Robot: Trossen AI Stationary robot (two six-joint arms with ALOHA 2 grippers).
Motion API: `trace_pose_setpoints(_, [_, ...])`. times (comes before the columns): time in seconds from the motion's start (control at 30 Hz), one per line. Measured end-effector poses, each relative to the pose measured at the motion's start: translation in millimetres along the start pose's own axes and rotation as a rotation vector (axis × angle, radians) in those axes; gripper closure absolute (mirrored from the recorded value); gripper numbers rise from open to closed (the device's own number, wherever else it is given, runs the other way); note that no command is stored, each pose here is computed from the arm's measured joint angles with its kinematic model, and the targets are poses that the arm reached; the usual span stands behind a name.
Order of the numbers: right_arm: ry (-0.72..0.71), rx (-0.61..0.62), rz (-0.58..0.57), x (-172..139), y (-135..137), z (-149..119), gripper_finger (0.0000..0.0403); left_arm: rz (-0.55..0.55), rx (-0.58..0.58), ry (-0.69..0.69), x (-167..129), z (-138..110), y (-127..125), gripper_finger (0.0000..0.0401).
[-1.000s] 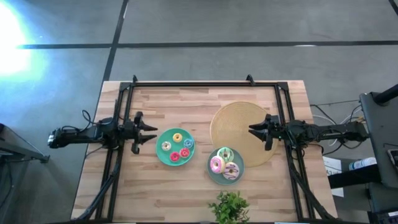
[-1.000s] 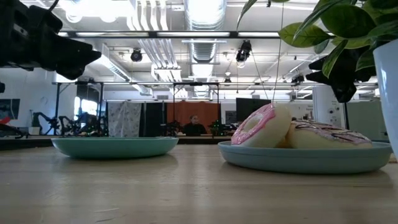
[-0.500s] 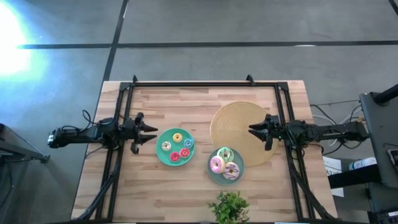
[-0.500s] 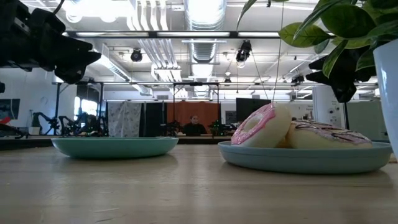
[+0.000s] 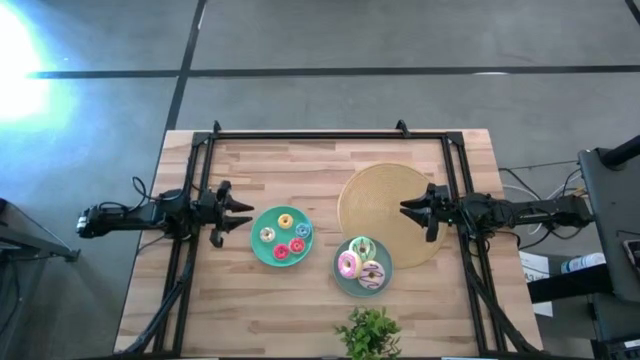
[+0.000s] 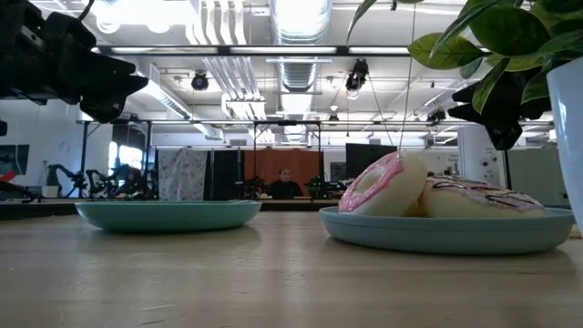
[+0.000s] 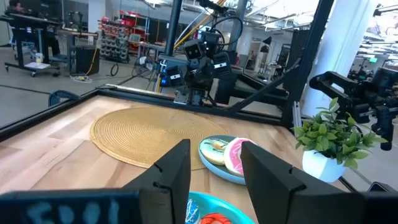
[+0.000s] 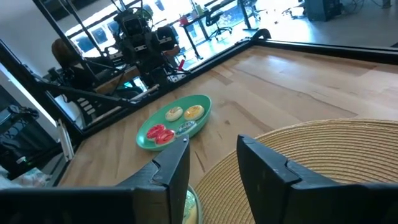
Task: Pick & Place donuts
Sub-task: Return to Home Position
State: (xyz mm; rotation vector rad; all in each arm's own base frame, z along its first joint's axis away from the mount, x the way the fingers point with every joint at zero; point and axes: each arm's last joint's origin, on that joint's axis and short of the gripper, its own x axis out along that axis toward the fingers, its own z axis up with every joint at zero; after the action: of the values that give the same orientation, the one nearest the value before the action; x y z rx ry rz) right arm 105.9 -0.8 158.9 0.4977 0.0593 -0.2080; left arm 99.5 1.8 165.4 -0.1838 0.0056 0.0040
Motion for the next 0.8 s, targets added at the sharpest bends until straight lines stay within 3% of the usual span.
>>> trace_pose_setpoints(0.8, [0.000,0.000,0.000,0.0,0.0,0.0,0.0280,0.000,0.000,-0.002,0.0,0.1,0.0,0.0284])
